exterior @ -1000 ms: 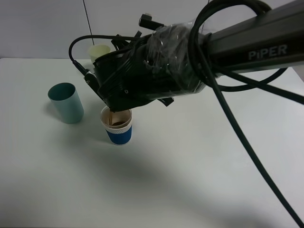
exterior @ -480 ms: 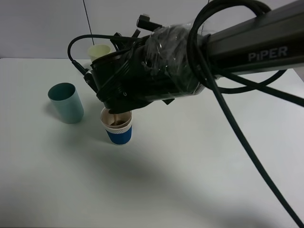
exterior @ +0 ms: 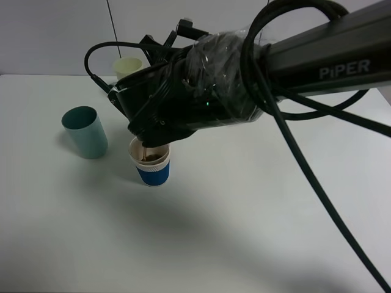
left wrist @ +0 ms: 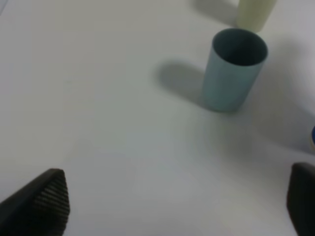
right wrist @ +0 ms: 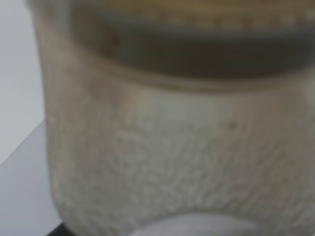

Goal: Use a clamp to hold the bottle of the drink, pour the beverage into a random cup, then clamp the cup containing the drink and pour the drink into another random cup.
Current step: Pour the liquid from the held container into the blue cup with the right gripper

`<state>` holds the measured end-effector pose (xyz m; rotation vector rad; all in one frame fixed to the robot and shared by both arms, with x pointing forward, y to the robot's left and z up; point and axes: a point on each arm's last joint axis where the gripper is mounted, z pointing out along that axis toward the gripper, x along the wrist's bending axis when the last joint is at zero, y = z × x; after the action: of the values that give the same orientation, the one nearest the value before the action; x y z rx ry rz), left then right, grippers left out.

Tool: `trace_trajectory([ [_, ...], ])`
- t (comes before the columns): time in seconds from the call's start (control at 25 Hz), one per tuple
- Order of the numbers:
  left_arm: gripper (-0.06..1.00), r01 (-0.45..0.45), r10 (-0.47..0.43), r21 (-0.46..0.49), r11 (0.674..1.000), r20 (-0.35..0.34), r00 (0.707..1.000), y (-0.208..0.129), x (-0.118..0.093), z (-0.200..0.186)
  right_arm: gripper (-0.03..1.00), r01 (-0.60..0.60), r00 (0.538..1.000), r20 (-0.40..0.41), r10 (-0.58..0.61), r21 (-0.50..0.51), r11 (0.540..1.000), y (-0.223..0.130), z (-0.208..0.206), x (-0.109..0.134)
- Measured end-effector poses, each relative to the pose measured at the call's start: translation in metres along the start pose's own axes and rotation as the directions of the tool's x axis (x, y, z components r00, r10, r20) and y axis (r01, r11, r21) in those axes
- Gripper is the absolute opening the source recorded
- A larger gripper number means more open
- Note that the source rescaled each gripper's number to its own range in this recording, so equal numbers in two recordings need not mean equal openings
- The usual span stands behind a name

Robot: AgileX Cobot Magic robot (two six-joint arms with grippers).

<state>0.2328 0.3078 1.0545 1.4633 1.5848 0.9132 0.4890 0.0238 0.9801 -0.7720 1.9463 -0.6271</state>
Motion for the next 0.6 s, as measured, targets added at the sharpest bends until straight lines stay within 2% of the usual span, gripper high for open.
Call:
trace_trajectory([
  [0.6, 0.66, 0.000, 0.000, 0.000, 1.000, 0.000, 1.000, 0.0000, 0.0000, 0.0000, 0.00, 0.042, 0.995, 0.086, -0.044, 0.026, 0.999, 0.0020, -0.0067, -0.0078],
])
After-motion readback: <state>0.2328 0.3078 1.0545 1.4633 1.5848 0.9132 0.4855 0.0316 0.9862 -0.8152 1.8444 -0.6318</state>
